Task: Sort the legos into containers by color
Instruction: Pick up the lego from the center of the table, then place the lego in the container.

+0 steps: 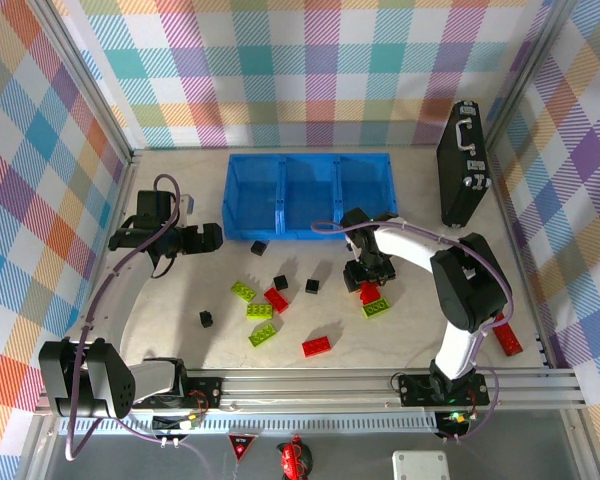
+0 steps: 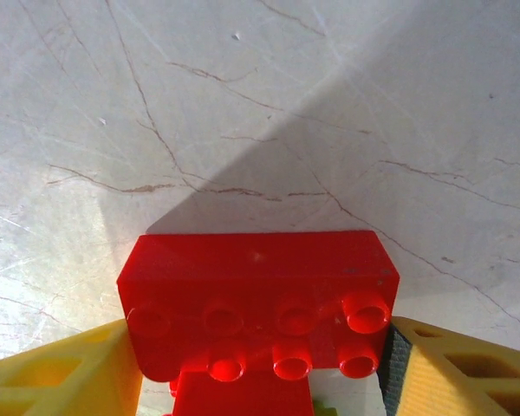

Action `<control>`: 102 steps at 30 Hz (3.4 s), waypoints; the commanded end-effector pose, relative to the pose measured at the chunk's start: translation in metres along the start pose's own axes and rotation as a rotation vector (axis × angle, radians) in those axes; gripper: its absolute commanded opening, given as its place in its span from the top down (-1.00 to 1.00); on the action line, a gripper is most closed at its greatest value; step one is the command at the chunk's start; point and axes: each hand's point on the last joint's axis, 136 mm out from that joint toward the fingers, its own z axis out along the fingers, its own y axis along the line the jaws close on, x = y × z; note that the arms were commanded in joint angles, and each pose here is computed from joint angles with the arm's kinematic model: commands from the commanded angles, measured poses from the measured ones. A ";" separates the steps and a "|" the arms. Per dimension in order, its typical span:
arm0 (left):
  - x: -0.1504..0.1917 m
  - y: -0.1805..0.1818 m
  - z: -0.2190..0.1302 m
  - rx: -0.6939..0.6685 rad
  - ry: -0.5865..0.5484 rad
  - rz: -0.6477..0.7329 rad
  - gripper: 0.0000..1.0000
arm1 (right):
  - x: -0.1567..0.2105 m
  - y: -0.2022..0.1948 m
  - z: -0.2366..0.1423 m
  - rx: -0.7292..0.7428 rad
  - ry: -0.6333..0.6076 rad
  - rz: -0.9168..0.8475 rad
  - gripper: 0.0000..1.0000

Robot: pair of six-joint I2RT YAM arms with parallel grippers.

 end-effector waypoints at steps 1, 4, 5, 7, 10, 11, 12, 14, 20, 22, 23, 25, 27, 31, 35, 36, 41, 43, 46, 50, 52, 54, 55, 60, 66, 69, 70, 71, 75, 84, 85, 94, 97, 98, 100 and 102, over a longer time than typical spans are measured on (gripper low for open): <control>0.002 0.002 0.001 0.001 0.004 0.010 -0.99 | -0.004 0.002 -0.005 0.005 -0.002 -0.009 -0.37; 0.002 0.003 0.001 -0.001 0.004 0.013 -0.99 | -0.005 0.002 -0.007 0.006 -0.006 -0.009 -0.38; 0.002 0.003 0.000 0.000 0.004 0.012 -0.99 | -0.006 0.002 -0.008 0.007 -0.008 -0.009 -0.38; 0.002 0.003 0.001 -0.001 0.005 0.013 -0.99 | -0.007 0.002 -0.010 0.006 -0.011 -0.007 -0.37; 0.001 0.003 0.001 -0.002 0.005 0.014 -0.99 | -0.008 0.002 -0.013 0.008 -0.013 -0.007 -0.37; 0.001 0.003 0.001 -0.003 0.006 0.014 -0.99 | -0.009 0.002 -0.014 0.010 -0.016 -0.006 -0.37; 0.002 0.003 0.002 -0.002 0.009 0.013 -0.99 | -0.010 0.001 -0.015 0.013 -0.016 -0.005 -0.37; 0.002 0.003 0.002 -0.003 0.009 0.014 -0.99 | -0.012 0.000 -0.019 0.019 -0.024 0.000 -0.37; 0.002 0.003 0.002 -0.004 0.011 0.014 -0.99 | -0.023 -0.003 -0.032 0.020 -0.047 0.019 -0.37; 0.002 0.003 0.002 -0.004 0.013 0.015 -0.99 | -0.029 -0.004 -0.038 0.017 -0.060 0.026 -0.37; 0.002 0.003 0.002 -0.004 0.012 0.014 -0.99 | -0.032 -0.005 -0.041 0.014 -0.063 0.033 -0.36; 0.002 0.003 0.002 -0.003 0.011 0.015 -0.99 | -0.038 -0.007 -0.046 0.011 -0.075 0.045 -0.36; 0.002 0.003 0.002 -0.004 0.012 0.014 -0.99 | -0.046 -0.011 -0.053 0.004 -0.086 0.065 -0.36; 0.002 0.003 0.001 -0.003 0.012 0.014 -0.99 | -0.060 -0.018 -0.062 -0.006 -0.094 0.120 -0.34; 0.002 0.003 0.002 -0.003 0.013 0.014 -0.99 | -0.075 -0.023 -0.071 -0.029 -0.107 0.173 -0.29; 0.002 0.003 0.002 -0.002 0.013 0.015 -0.99 | -0.079 -0.024 -0.074 -0.037 -0.115 0.185 -0.28; 0.003 0.003 0.002 0.001 0.016 0.015 -0.99 | -0.096 -0.031 -0.080 -0.042 -0.129 0.230 -0.27; 0.003 0.002 0.002 0.002 0.013 0.016 -0.99 | -0.103 -0.034 -0.082 -0.038 -0.134 0.238 -0.27; 0.003 0.002 0.001 0.004 0.013 0.015 -0.99 | -0.113 -0.038 -0.081 -0.027 -0.129 0.248 -0.27; 0.003 0.002 0.001 0.006 0.014 0.015 -0.99 | -0.128 -0.041 -0.079 -0.023 -0.129 0.263 -0.26; 0.003 0.002 0.001 0.005 0.013 0.016 -0.99 | -0.134 -0.043 -0.078 -0.031 -0.129 0.273 -0.27; 0.003 0.002 0.001 0.003 0.013 0.015 -0.99 | -0.140 -0.044 -0.077 -0.040 -0.130 0.285 -0.26; 0.003 0.002 0.001 0.004 0.014 0.016 -0.99 | -0.142 -0.045 -0.076 -0.045 -0.129 0.287 -0.26; 0.002 0.001 0.001 0.007 0.011 0.017 -0.99 | -0.150 -0.049 -0.069 -0.050 -0.121 0.296 -0.26; 0.003 0.002 0.001 0.004 0.013 0.017 -0.99 | -0.157 -0.052 -0.057 -0.051 -0.103 0.298 -0.26; 0.004 0.002 0.002 0.002 0.016 0.016 -0.99 | -0.159 -0.053 -0.053 -0.049 -0.094 0.297 -0.26; 0.004 0.002 0.002 0.001 0.017 0.018 -0.99 | -0.159 -0.054 -0.054 -0.045 -0.094 0.295 -0.26; 0.003 0.003 0.002 0.000 0.016 0.016 -0.99 | -0.159 -0.055 -0.054 -0.039 -0.096 0.295 -0.26; 0.003 0.002 0.003 0.002 0.018 0.017 -0.99 | -0.161 -0.061 -0.059 -0.018 -0.115 0.281 -0.27; 0.004 0.005 0.002 -0.013 0.019 0.017 -0.99 | -0.171 -0.064 -0.065 -0.031 -0.152 0.252 -0.25; 0.005 0.006 0.003 -0.015 0.021 0.017 -0.99 | -0.172 -0.064 -0.064 -0.033 -0.150 0.252 -0.25; 0.006 0.007 0.004 -0.023 0.025 0.017 -0.99 | -0.182 -0.066 -0.047 -0.045 -0.133 0.248 -0.25; 0.006 0.007 0.004 -0.024 0.028 0.017 -0.99 | -0.185 -0.067 -0.041 -0.052 -0.127 0.251 -0.25; 0.006 0.008 0.004 -0.025 0.028 0.017 -0.99 | -0.186 -0.067 -0.039 -0.054 -0.122 0.253 -0.25; 0.006 0.008 0.004 -0.028 0.029 0.017 -0.99 | -0.187 -0.067 -0.034 -0.059 -0.117 0.251 -0.25; 0.007 0.008 0.004 -0.028 0.030 0.017 -0.99 | -0.186 -0.067 -0.027 -0.061 -0.104 0.253 -0.25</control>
